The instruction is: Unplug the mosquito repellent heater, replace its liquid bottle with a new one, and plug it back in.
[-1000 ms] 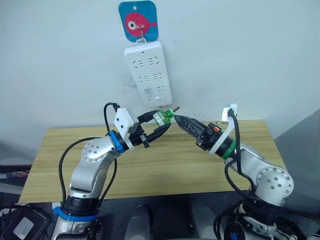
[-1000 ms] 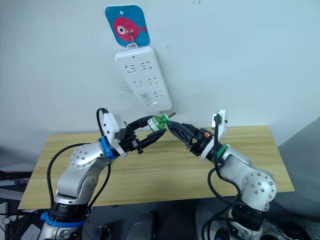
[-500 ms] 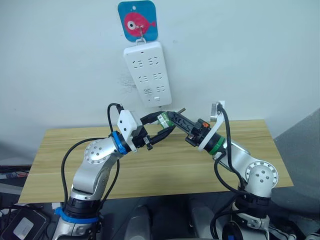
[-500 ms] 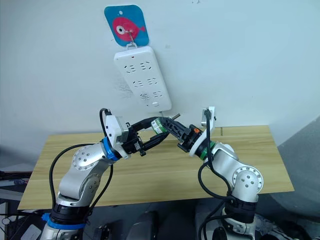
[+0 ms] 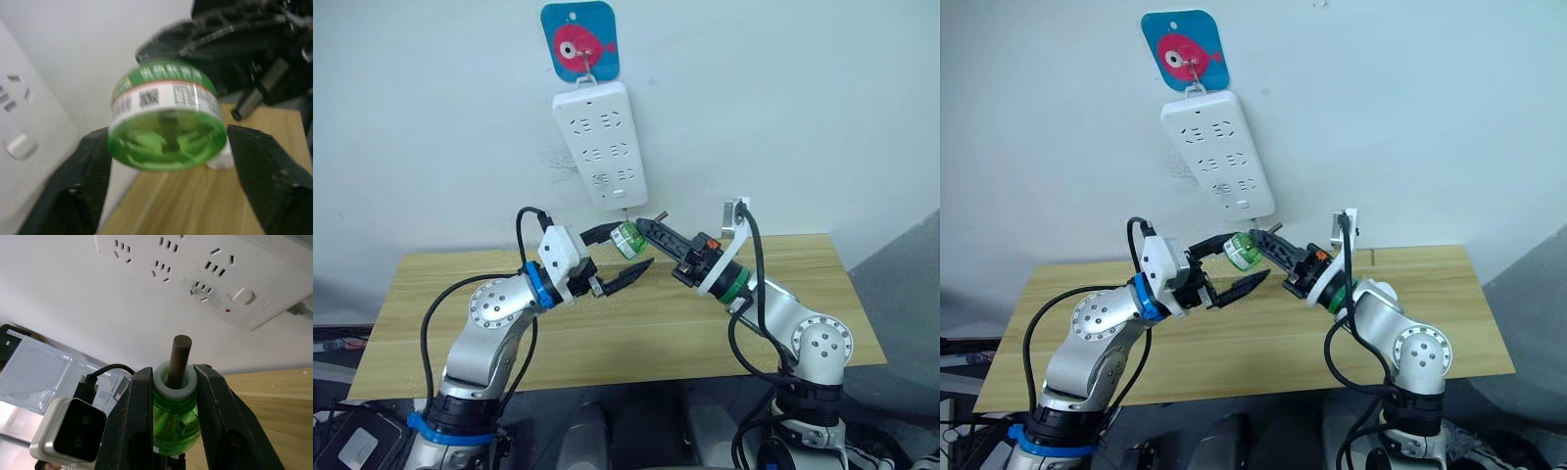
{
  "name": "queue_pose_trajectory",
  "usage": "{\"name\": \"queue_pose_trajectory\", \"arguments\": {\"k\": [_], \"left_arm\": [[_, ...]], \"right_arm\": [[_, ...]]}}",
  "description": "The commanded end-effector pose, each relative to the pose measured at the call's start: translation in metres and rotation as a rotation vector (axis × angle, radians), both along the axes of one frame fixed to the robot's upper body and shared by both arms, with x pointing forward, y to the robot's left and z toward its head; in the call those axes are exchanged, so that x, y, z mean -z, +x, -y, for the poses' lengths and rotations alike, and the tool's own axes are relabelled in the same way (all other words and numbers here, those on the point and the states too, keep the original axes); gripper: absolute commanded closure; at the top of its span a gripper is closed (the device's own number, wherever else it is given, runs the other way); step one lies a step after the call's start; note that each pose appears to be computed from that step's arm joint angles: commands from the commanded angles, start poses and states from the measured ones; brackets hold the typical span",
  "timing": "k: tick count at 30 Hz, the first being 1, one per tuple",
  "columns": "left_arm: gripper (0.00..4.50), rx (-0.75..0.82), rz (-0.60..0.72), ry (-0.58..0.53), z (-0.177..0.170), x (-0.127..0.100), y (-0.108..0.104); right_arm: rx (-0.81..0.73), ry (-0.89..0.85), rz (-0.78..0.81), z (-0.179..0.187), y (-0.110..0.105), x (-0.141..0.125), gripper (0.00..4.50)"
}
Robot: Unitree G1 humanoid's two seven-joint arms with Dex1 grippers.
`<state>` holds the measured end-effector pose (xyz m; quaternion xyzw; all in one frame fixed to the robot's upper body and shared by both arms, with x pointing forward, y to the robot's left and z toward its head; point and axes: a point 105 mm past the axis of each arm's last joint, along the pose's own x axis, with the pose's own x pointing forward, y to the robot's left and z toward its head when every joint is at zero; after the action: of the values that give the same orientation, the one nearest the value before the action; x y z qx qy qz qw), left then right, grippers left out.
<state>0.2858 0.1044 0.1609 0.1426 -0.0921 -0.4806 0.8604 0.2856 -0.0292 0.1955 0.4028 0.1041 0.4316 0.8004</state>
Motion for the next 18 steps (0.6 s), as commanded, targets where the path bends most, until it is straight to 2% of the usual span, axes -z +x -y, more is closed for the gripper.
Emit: {"name": "queue_pose_trajectory", "arguments": {"k": [1,4,6,8,14,18], "left_arm": [[0.0,-0.059,-0.085,0.088,-0.018,0.014,-0.002],[0.0,-0.1,-0.256,0.186,-0.038,0.04,-0.011],[0.0,-0.105,-0.298,0.266,-0.044,0.053,-0.019],[0.0,-0.124,-0.315,0.288,-0.045,0.059,-0.022],[0.0,-0.12,-0.347,0.275,-0.039,0.058,-0.03],[0.0,-0.125,-0.366,0.277,-0.042,0.06,-0.034]], "right_arm": [[0.093,-0.107,0.094,0.016,0.006,0.0,3.67],[0.204,-0.421,0.236,0.028,0.024,0.026,3.67],[0.294,-0.602,0.321,0.036,0.043,0.049,3.67],[0.361,-0.76,0.426,0.039,0.059,0.071,3.67],[0.382,-0.941,0.579,0.027,0.083,0.11,3.67],[0.387,-0.976,0.592,0.021,0.096,0.128,3.67]]}}
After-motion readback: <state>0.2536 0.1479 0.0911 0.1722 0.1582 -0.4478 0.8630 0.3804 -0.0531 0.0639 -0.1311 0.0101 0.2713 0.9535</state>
